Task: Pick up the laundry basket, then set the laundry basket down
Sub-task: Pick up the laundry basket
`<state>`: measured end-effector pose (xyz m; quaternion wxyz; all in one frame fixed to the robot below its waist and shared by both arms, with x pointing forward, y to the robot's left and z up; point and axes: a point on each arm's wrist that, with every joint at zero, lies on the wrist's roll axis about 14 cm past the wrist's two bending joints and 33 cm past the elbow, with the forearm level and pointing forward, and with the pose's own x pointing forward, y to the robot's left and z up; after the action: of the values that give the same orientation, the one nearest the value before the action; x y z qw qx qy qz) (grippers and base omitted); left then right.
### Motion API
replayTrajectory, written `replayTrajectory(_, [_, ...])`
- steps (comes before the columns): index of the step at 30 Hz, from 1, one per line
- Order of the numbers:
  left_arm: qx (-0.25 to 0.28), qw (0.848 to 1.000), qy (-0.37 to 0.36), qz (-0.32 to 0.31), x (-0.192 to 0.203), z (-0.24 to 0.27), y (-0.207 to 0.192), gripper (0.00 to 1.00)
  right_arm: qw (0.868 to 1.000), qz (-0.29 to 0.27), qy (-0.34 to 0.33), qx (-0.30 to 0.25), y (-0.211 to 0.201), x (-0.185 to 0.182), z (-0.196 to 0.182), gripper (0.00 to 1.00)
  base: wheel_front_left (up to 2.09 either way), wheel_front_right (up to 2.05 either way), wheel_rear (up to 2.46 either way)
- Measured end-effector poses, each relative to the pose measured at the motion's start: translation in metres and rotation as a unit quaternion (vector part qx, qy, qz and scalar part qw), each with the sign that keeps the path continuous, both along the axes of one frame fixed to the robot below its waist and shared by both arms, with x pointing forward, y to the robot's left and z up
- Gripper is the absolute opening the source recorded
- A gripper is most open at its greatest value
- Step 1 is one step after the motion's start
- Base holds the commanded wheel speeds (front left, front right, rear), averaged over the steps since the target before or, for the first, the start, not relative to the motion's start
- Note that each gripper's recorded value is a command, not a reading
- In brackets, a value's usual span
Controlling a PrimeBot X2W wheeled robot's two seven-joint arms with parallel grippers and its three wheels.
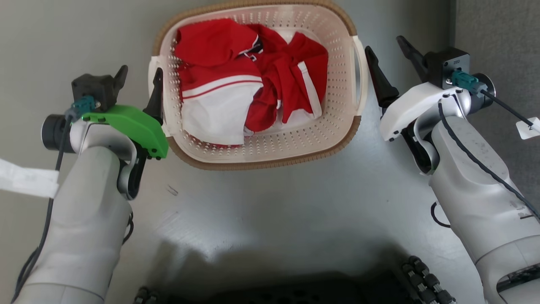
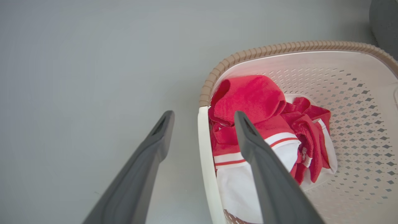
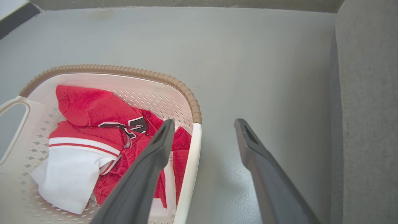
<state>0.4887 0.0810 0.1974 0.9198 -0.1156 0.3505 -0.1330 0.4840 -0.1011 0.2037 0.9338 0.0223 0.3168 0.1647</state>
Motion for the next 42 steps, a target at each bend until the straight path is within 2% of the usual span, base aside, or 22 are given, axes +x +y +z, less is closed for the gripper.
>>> replayTrajectory(20, [0.021, 0.994, 0.105, -0.037, -0.016, -0.076, -0.003, 1.00, 0.994, 0.031, 0.105, -0.018, 0.006, -0.034, -0.071, 1.00, 0.00, 0.00, 0.00])
replayTrajectory(21, [0.021, 0.993, 0.108, -0.036, -0.016, -0.078, -0.003, 0.51, 0.994, 0.031, 0.107, -0.017, 0.007, -0.033, -0.073, 0.45, 0.00, 0.00, 0.00])
replayTrajectory(22, [0.019, 0.993, 0.109, -0.036, -0.015, -0.079, -0.005, 0.00, 0.993, 0.031, 0.109, -0.016, 0.007, -0.032, -0.074, 0.00, 0.00, 0.00, 0.00])
replayTrajectory(26, [0.004, 0.993, 0.113, -0.040, -0.016, -0.080, -0.019, 0.00, 0.993, 0.034, 0.114, 0.002, 0.022, -0.034, -0.075, 0.00, 0.00, 0.00, 0.00])
replayTrajectory(42, [0.005, 0.993, 0.115, -0.024, -0.015, -0.077, -0.018, 0.00, 0.992, 0.026, 0.124, 0.000, 0.020, -0.033, -0.073, 0.00, 0.00, 0.00, 0.00])
